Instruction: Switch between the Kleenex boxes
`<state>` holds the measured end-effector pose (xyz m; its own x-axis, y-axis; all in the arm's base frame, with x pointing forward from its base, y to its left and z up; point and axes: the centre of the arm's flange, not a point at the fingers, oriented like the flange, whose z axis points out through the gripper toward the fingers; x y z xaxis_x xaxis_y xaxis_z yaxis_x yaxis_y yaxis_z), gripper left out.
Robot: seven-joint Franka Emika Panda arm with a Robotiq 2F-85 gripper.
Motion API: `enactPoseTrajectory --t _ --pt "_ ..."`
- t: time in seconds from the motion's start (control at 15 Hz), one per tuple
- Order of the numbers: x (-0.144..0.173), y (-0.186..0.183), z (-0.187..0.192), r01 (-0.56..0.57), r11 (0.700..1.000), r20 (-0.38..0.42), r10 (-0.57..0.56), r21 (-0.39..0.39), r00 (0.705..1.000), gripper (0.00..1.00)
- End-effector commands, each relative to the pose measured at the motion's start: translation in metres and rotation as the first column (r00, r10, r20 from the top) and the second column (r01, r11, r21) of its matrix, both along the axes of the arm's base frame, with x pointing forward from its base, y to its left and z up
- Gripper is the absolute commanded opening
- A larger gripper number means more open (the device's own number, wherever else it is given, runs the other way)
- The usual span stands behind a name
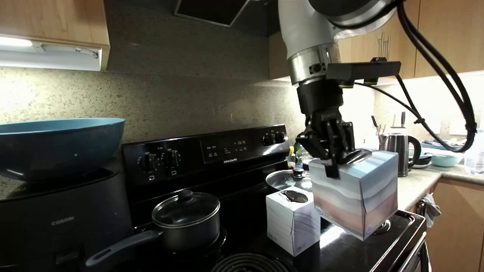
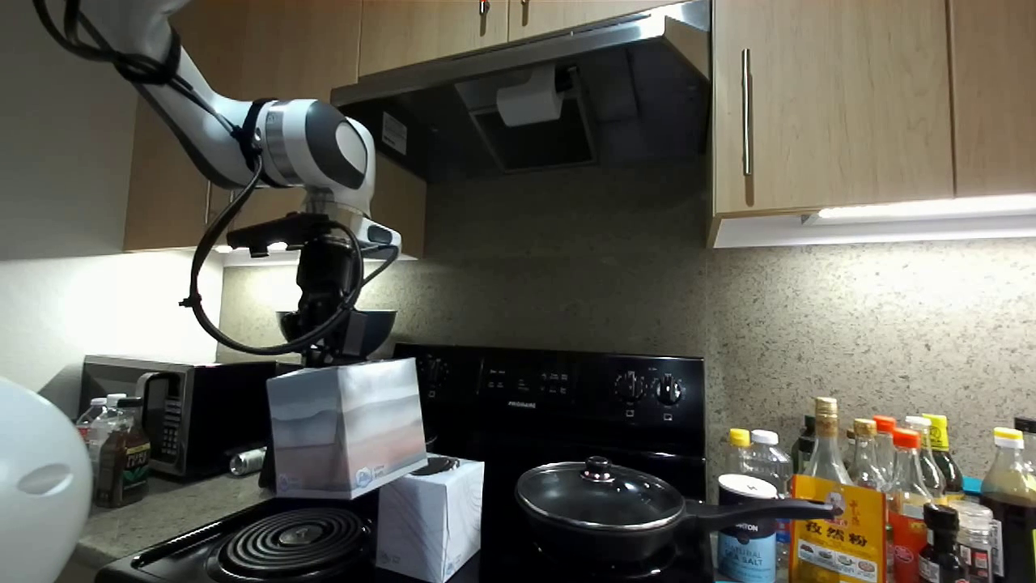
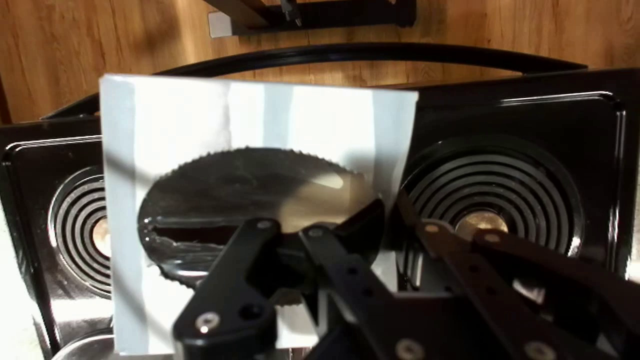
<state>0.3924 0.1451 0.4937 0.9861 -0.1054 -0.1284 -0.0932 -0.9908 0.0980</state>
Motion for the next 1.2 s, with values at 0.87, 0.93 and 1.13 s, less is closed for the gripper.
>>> enactPoseTrajectory --t 0.87,0.93,1.13 --pt "0.096 -0.003 0.048 -0.109 0.990 0.108 0.118 -0.088 0.987 0.01" --pt "0.106 0.000 0.043 -0.123 0.990 0.093 0.129 -0.071 0.987 0.01" --pt "0.128 0.000 0.020 -0.140 0.989 0.051 0.142 -0.037 0.989 0.01"
